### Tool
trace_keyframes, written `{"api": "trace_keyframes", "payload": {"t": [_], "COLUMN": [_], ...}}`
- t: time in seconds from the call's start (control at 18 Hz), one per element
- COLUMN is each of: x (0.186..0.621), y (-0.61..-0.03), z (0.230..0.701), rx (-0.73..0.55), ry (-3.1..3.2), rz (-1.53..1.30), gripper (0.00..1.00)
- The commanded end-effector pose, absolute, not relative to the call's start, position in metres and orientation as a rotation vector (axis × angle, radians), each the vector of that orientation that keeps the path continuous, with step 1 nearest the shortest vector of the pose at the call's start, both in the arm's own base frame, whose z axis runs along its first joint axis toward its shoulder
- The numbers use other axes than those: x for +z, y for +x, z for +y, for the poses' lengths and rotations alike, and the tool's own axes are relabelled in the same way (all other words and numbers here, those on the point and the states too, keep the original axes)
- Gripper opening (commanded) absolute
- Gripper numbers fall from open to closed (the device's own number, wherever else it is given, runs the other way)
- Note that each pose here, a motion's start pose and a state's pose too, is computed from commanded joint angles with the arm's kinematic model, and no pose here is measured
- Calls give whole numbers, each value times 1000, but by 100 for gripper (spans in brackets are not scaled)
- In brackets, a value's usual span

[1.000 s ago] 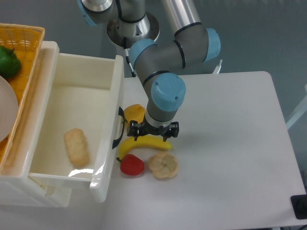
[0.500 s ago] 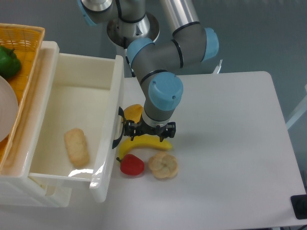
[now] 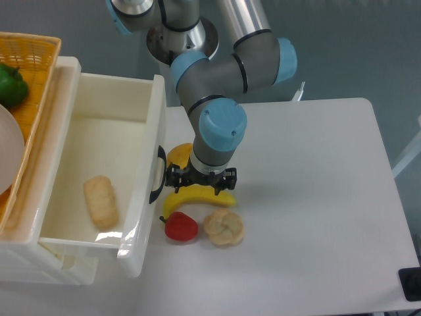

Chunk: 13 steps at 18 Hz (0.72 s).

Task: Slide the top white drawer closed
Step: 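Push the drawer front with the gripper, sliding the drawer inward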

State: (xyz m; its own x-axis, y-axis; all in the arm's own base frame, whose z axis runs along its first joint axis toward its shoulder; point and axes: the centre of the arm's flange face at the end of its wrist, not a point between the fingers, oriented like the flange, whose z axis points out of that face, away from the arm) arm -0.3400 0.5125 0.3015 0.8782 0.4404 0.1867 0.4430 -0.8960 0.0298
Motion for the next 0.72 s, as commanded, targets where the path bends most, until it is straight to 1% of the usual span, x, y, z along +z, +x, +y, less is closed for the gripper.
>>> {"api": "trace_keyframes", "payload": {"t": [0.5,0.72], "x": [316,320], "y": [-332,-326], "z": [514,515], "rx": [-344,-342], "ry": [-2997,-2999], "rz": [-703,-690], "gripper": [100,100]}}
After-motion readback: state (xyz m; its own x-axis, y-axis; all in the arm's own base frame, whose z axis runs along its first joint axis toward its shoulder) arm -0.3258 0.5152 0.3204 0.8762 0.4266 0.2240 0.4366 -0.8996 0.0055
